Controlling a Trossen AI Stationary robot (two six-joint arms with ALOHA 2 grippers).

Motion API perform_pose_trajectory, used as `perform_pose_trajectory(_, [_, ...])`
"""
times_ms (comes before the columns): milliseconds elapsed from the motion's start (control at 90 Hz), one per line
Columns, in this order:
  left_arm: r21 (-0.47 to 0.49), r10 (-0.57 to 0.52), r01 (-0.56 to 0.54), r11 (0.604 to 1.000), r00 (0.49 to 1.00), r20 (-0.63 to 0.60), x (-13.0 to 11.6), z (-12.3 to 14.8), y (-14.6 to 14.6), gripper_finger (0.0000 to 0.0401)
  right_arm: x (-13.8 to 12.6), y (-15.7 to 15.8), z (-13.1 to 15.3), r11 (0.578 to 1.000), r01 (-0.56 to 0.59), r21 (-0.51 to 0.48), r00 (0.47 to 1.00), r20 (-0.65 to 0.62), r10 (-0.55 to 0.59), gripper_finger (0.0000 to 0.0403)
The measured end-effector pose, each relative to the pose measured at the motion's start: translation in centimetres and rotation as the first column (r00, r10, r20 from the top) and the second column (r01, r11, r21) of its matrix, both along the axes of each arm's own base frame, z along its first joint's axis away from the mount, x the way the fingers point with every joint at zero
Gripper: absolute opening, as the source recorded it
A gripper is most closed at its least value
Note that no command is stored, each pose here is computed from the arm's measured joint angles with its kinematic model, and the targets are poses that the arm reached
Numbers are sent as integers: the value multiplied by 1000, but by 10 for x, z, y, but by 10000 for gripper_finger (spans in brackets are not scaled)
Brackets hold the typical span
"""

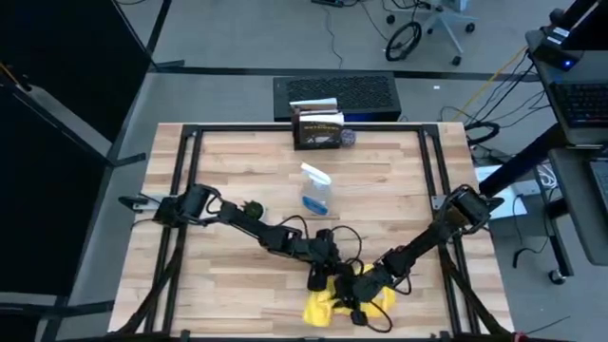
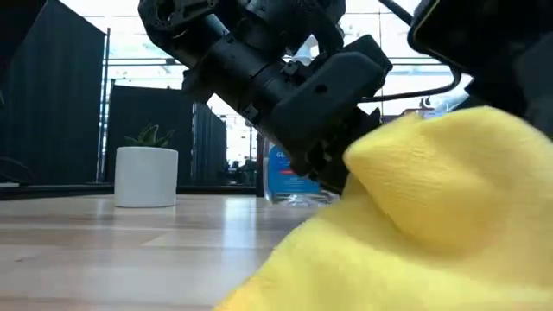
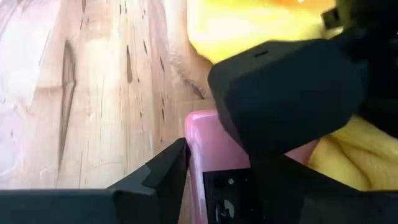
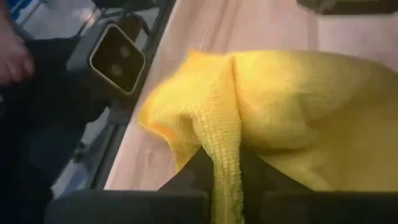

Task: Apply microfiber cloth
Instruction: Wipe the back of the cellphone with a microfiber cloth

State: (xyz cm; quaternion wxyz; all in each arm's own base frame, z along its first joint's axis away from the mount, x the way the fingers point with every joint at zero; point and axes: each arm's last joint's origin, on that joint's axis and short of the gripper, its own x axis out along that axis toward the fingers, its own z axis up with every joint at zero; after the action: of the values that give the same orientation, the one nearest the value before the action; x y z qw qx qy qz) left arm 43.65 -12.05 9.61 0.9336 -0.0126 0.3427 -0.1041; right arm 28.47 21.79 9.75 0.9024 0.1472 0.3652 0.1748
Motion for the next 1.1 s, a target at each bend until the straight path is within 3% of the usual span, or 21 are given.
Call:
perform_pose_trajectory(189, [-2, -1, 1, 1000, 1000, 9, 0, 1, 0, 154, -18, 3, 9, 995, -17, -97, 996, -86, 9, 15])
perform_pose_trajectory(356, [-3, -1, 1, 1000, 1000, 13, 1, 1, 0, 154, -5, -13, 13, 967, 124, -224, 991, 67, -112, 15])
perform_pose_trajectory(500, [-3, 0, 1, 1000, 1000, 13, 1, 1, 0, 154, 15, -19, 8, 988, 110, -105, 985, 142, -95, 15])
perform_pose_trajectory(633, [-3, 0, 1, 1000, 1000, 13, 1, 1, 0, 154, 15, -13, -3, 999, 31, -16, 997, 77, -30, 15])
perform_pose_trajectory(878, [-4, 0, 0, 1000, 1000, 17, 1, 1, 0, 154, -11, 6, 1, 996, -73, -52, 997, -41, 71, 15])
perform_pose_trajectory(1100, [-4, 0, 0, 1000, 1000, 16, 1, 1, 0, 154, -29, 1, 27, 988, -114, -101, 987, -126, 101, 15])
